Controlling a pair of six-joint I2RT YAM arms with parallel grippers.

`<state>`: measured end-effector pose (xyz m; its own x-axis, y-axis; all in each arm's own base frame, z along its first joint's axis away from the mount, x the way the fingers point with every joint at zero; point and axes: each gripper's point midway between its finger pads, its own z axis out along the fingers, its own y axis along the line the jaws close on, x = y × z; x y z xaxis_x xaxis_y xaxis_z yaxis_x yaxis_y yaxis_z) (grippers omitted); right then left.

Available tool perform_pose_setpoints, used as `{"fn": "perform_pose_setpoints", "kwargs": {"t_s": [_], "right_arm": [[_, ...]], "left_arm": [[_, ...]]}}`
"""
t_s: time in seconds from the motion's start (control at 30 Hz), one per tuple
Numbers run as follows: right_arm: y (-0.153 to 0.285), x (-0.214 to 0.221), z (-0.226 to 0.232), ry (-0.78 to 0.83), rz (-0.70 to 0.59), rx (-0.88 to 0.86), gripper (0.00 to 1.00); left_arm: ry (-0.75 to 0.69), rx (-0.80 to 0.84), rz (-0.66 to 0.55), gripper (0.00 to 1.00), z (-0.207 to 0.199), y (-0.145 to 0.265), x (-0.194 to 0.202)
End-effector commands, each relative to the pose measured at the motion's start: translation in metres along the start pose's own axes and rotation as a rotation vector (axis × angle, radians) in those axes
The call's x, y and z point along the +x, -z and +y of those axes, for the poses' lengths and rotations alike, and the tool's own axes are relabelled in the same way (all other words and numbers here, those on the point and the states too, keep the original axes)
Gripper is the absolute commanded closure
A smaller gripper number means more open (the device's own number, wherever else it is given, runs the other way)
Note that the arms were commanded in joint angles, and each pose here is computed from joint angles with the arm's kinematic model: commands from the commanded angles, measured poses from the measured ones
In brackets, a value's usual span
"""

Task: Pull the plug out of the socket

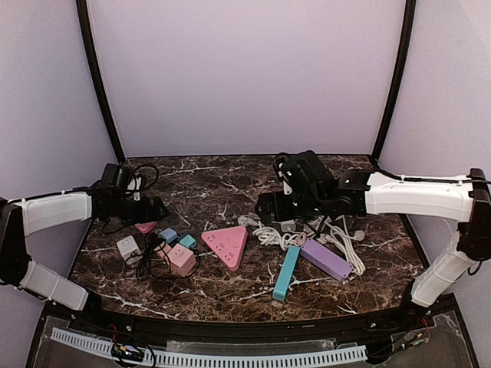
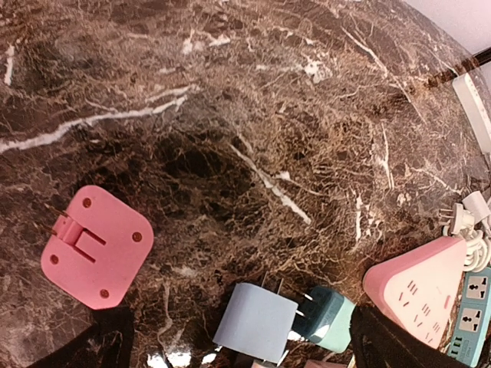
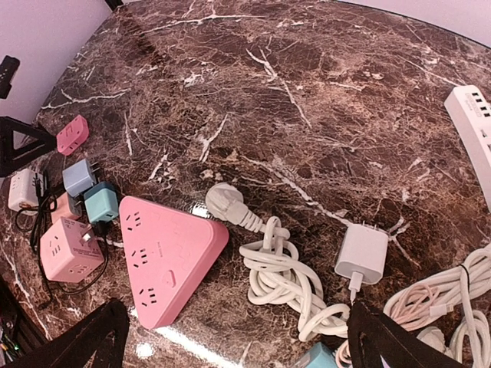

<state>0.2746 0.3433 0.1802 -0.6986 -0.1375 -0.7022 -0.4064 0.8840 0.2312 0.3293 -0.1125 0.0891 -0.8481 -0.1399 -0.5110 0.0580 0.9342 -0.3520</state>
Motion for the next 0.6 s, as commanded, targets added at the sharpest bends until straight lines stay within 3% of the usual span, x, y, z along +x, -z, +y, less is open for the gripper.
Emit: {"fn": "perform_pose_setpoints", "kwargs": {"t_s": [0.0, 0.27, 0.57], "right_arm": [[0.007, -0.003, -0.02, -0.031, 0.014, 0.004, 0.01], [0.007, -0.01, -0.089, -0.084, 0.038, 0.04, 0.01], [0.016, -0.023, -0.213, -0.17, -0.002, 0.15, 0.01]], "left_arm": [[-0.036, -0.031, -0.101, 0.01, 0.007, 0.015, -0.014], [0.035, -0.054, -0.261, 0.01, 0.038, 0.031, -0.052], [0.145, -0.097, -0.473, 0.01, 0.096, 0.053, -0.091]]}}
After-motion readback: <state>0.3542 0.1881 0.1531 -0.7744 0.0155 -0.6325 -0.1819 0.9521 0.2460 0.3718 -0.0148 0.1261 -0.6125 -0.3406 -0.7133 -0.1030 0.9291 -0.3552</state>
